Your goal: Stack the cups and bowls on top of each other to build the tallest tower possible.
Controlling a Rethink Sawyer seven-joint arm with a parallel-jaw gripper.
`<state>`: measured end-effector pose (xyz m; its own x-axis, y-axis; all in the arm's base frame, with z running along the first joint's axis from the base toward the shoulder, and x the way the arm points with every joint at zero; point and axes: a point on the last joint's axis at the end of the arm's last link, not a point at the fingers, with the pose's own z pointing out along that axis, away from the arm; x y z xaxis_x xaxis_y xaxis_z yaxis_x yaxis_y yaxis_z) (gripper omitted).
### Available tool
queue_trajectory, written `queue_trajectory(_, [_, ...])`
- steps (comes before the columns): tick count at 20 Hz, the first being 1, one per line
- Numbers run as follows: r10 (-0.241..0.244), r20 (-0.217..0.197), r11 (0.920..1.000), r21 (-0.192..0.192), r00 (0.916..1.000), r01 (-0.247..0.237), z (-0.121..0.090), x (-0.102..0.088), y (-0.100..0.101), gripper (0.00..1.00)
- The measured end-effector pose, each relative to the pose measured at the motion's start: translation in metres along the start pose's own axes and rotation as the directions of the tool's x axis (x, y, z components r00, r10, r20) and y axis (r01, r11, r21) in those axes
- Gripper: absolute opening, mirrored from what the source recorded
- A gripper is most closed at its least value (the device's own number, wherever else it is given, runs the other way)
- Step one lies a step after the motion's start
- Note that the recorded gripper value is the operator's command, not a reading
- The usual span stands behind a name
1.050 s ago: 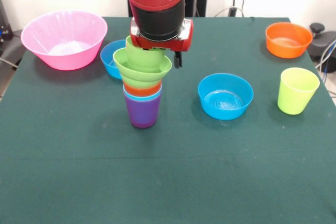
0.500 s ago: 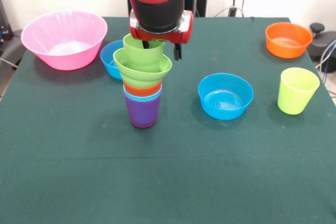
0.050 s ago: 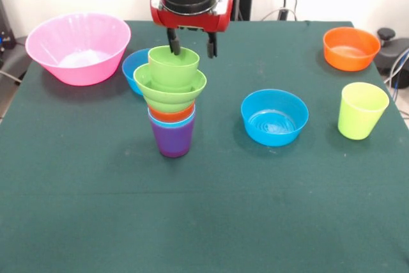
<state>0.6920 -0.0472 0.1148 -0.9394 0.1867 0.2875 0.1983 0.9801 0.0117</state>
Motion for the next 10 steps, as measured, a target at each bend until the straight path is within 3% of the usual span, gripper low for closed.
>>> queue_trajectory(10, [0.003, 0.000, 1.0000, 0.003, 1.0000, -0.003, -0.0004, 0.0000, -0.0037, 1.00])
